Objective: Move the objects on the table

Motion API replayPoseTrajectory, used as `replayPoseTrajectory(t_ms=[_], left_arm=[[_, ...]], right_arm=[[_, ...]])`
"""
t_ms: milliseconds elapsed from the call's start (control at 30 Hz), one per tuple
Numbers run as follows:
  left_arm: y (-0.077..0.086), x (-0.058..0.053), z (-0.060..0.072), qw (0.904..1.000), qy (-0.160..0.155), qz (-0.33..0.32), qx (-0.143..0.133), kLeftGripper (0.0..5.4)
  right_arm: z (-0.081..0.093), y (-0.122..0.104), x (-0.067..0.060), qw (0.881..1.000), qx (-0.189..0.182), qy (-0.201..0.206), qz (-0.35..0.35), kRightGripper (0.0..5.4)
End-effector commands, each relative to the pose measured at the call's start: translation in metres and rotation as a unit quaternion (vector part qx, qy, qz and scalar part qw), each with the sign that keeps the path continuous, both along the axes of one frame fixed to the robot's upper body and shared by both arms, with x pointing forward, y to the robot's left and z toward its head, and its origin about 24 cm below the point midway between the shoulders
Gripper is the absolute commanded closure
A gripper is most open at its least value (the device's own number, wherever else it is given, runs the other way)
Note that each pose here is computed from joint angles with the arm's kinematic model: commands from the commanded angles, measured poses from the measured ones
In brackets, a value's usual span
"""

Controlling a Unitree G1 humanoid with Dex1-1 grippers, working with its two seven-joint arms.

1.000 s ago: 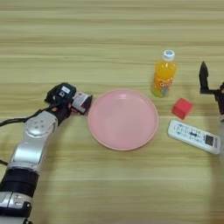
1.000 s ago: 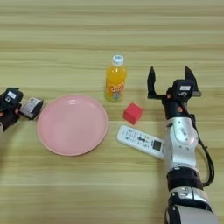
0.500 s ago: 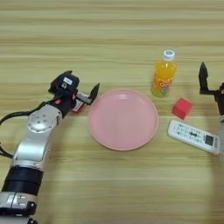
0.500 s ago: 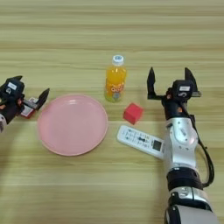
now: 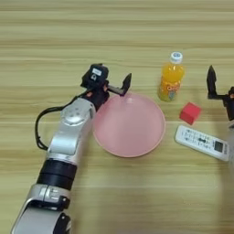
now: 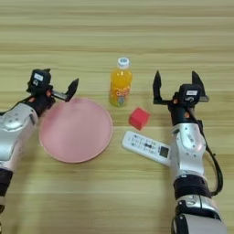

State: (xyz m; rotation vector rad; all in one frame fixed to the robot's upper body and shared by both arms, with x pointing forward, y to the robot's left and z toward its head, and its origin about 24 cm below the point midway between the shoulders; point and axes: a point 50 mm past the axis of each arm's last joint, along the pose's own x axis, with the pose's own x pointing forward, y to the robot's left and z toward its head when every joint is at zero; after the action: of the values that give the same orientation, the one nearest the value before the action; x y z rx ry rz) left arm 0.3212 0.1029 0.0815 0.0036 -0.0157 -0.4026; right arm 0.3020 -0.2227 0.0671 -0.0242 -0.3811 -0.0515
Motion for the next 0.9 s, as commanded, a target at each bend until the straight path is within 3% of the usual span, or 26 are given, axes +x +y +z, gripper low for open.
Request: replayPoseTrajectory(t_ms=[33,100,200,367,900], left_arm=[[-0.019,0.009,-0.003,0.9996,0.028,0.004,-0.001,0.01],[-0.024,0.013,-0.007,0.9987,0.050,0.010,-0.004,0.01],[-0.029,0.019,-0.009,0.9975,0.049,0.047,0.016,0.01],[-0.033,0.027,-0.016,0.9912,0.084,0.093,0.041,0.01],[-0.045,0.039,-0.027,0.9767,0.172,0.126,0.022,0.01]], right_arm=[[0.004,0.004,0.003,1.000,0.000,-0.009,0.003,0.00],[0.004,0.004,0.003,1.000,0.000,-0.010,0.004,0.00],[0.004,0.005,0.003,1.000,0.000,-0.011,0.004,0.00],[0.005,0.006,0.002,1.000,0.001,-0.013,0.005,0.00],[0.005,0.009,0.002,1.000,-0.002,-0.016,0.007,0.00]])
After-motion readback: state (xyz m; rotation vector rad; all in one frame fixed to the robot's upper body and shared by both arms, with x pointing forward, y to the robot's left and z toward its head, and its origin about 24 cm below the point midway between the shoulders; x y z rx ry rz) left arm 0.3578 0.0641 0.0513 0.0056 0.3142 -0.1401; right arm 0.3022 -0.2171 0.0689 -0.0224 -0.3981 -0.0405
